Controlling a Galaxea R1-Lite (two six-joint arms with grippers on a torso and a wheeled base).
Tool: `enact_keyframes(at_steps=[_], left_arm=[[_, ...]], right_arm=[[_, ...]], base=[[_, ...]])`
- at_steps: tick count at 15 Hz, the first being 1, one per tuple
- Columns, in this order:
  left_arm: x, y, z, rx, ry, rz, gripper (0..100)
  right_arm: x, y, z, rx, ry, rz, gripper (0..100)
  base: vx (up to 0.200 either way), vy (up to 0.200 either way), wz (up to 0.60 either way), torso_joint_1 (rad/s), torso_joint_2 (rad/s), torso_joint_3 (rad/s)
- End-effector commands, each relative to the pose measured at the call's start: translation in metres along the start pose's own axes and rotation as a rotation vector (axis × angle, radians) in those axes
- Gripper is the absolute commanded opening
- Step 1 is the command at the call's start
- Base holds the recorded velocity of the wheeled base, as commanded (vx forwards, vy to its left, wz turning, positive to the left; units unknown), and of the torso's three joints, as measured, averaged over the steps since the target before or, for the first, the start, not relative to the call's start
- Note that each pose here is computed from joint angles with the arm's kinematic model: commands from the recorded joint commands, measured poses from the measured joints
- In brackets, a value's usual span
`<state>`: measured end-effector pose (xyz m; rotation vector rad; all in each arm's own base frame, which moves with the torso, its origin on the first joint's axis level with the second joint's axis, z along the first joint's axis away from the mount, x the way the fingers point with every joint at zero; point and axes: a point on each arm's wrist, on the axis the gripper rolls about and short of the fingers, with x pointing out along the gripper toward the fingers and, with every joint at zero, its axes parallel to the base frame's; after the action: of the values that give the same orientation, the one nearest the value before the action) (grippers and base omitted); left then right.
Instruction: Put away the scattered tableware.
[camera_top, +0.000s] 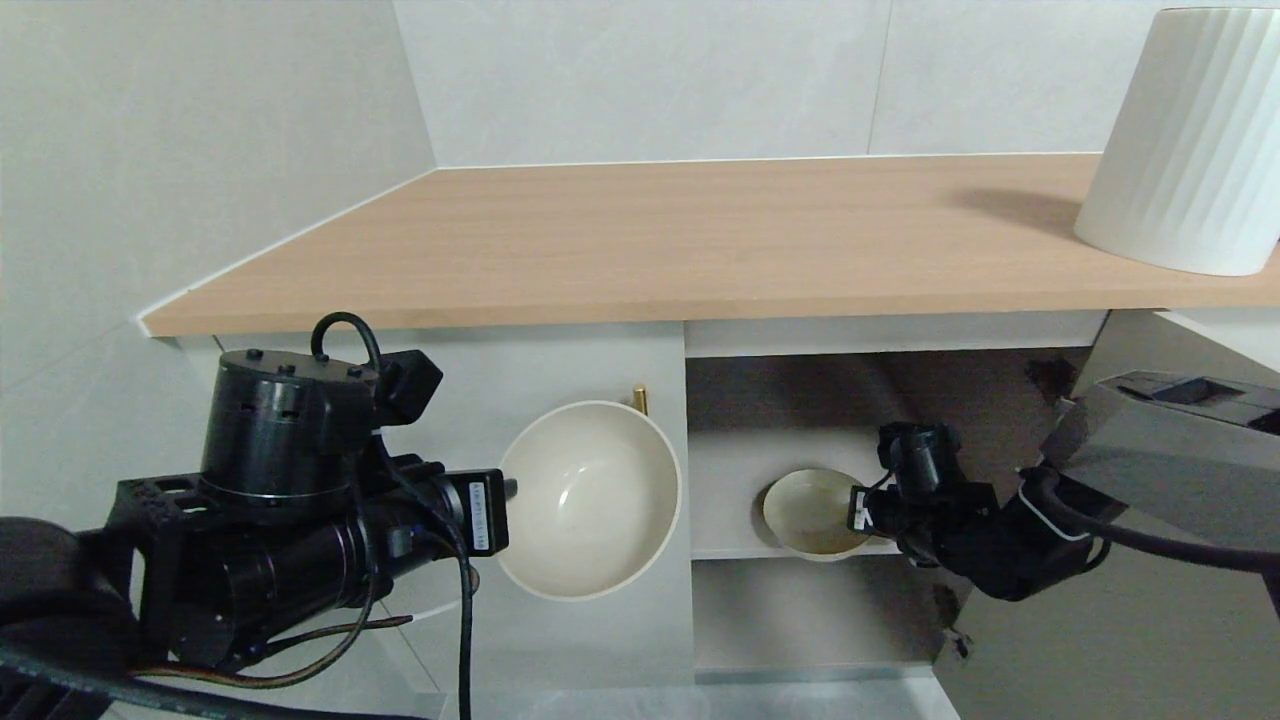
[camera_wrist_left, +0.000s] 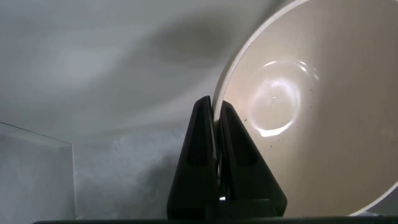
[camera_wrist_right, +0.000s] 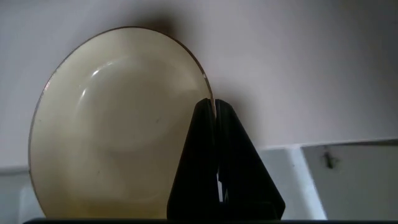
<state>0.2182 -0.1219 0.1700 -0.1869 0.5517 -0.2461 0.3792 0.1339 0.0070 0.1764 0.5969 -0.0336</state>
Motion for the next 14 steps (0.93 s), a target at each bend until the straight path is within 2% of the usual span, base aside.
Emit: enact_keyframes(at_steps=[1, 5, 14], left_arm=[[0.000, 0.000, 0.000, -0.001, -0.002, 0.000, 0], [0.001, 0.000, 0.000, 0.000, 0.001, 0.001, 0], [0.002, 0.000, -0.001, 0.000, 0.005, 0.003, 0]], right_arm=[[0.009, -0.003, -0.005, 0.004, 0.010, -0.014, 0], [0.025, -0.003, -0.011, 0.005, -0.008, -0.065, 0], [0.037, 0.003, 0.000, 0.040, -0.067, -0.079, 0]], base=[[0.000, 0.000, 0.00, 0.000, 0.00, 0.000], [0.000, 0.000, 0.00, 0.000, 0.00, 0.000], [0.000, 0.000, 0.00, 0.000, 0.00, 0.000]])
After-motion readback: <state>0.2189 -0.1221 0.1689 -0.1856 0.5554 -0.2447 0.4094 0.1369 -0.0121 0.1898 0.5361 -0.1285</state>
